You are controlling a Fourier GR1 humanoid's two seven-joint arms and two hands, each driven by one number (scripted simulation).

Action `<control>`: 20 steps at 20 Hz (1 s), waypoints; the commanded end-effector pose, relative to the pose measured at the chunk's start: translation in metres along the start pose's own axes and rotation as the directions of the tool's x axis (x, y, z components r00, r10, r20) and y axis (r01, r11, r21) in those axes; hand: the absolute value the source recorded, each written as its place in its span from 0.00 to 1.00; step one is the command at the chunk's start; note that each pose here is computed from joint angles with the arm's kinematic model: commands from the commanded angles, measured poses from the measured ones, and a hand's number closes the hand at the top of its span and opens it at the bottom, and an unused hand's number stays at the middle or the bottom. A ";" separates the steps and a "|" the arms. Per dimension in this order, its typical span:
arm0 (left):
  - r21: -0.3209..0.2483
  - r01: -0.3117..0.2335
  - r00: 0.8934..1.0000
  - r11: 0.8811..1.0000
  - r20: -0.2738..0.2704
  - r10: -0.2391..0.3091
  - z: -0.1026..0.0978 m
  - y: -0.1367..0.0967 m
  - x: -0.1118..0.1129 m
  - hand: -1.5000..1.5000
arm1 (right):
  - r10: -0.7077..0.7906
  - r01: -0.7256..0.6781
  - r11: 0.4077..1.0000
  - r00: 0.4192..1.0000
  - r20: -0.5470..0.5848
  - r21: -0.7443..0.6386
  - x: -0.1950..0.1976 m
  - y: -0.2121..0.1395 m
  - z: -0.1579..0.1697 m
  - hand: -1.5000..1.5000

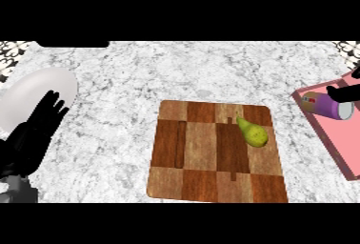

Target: Pick the can from the cutting board and place it in the cardboard box

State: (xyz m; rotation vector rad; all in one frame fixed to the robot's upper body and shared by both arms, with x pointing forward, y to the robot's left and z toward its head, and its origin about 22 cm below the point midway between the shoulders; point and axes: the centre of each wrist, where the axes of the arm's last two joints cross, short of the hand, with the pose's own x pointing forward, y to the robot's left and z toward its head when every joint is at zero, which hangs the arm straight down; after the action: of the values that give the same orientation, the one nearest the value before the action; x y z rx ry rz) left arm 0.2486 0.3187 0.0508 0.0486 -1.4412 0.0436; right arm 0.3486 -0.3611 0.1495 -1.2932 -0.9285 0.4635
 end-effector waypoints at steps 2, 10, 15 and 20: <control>-0.002 0.005 1.000 1.000 0.006 -0.005 0.006 0.005 0.001 0.50 | -0.005 0.008 0.994 1.000 -0.031 0.108 -0.042 0.037 -0.002 0.00; 0.018 -0.008 1.000 1.000 0.006 0.008 0.011 0.009 0.003 0.50 | -0.371 0.379 0.919 0.925 0.081 -0.112 -0.028 0.018 0.005 0.00; 0.007 -0.003 1.000 1.000 -0.011 0.003 0.011 0.000 0.003 0.50 | -0.578 0.582 0.776 0.810 0.096 -0.244 -0.057 -0.005 0.011 0.00; 0.017 -0.002 1.000 1.000 0.016 0.002 0.007 -0.002 -0.006 0.50 | -0.672 0.670 0.690 0.734 0.102 -0.274 -0.093 -0.042 0.015 0.00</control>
State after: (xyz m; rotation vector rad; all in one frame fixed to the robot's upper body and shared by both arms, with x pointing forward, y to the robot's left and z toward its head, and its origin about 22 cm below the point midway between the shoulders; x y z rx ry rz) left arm 0.2397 0.3270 0.0493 0.0593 -1.4390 0.0551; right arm 0.2985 -0.4152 0.1437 -1.1210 -1.3761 -0.1775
